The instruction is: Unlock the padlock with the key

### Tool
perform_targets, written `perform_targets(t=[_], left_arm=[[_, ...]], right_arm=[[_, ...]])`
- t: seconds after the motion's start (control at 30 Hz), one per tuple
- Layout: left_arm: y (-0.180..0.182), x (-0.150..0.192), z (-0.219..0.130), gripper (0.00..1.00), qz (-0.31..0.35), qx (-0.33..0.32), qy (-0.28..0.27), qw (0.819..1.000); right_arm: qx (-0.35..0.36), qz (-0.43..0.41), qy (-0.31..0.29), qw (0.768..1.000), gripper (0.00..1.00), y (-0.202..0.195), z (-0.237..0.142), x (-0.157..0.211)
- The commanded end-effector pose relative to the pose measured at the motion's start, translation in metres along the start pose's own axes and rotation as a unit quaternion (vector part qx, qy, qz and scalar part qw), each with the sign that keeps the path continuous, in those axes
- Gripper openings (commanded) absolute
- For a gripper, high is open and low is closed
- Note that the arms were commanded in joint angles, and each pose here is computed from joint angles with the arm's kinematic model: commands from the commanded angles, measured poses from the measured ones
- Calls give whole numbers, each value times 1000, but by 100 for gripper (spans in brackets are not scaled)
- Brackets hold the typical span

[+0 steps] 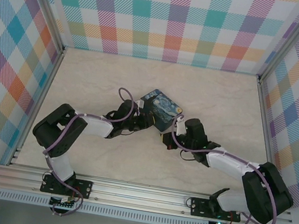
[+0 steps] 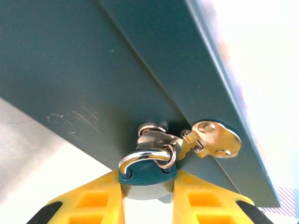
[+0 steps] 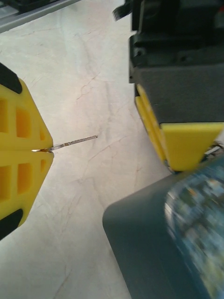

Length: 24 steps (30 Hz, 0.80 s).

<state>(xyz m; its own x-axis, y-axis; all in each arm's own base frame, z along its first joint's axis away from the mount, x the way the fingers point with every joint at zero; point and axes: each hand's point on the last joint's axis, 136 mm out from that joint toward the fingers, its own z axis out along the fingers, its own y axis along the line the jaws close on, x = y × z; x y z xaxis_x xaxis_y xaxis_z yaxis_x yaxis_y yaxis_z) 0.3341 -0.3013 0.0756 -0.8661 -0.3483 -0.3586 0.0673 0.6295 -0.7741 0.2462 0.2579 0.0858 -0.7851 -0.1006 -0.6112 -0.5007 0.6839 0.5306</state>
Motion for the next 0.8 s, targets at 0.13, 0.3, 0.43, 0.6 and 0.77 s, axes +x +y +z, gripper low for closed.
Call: perform_targets(t=[0.13,0.3,0.43,0.6,0.77], left_arm=[[-42,-1,-8,24,-9,44,4,999],[-45,1,-9,24,-8,45,5,999],[-46,3,-9,24,-7,46,7,999],[-46,5,-9,24,-7,45,9,999],[-47,4,-9,24,-6,45,7,999]], right_arm=[[8,-53,-19,998,3,0,9,-5],[21,-64,-22,998,3,-5,13,-9],[28,-64,-29,997,3,-8,15,-12],[25,-62,-34,997,3,-8,20,-17],[21,-60,-34,997,3,-7,26,-20]])
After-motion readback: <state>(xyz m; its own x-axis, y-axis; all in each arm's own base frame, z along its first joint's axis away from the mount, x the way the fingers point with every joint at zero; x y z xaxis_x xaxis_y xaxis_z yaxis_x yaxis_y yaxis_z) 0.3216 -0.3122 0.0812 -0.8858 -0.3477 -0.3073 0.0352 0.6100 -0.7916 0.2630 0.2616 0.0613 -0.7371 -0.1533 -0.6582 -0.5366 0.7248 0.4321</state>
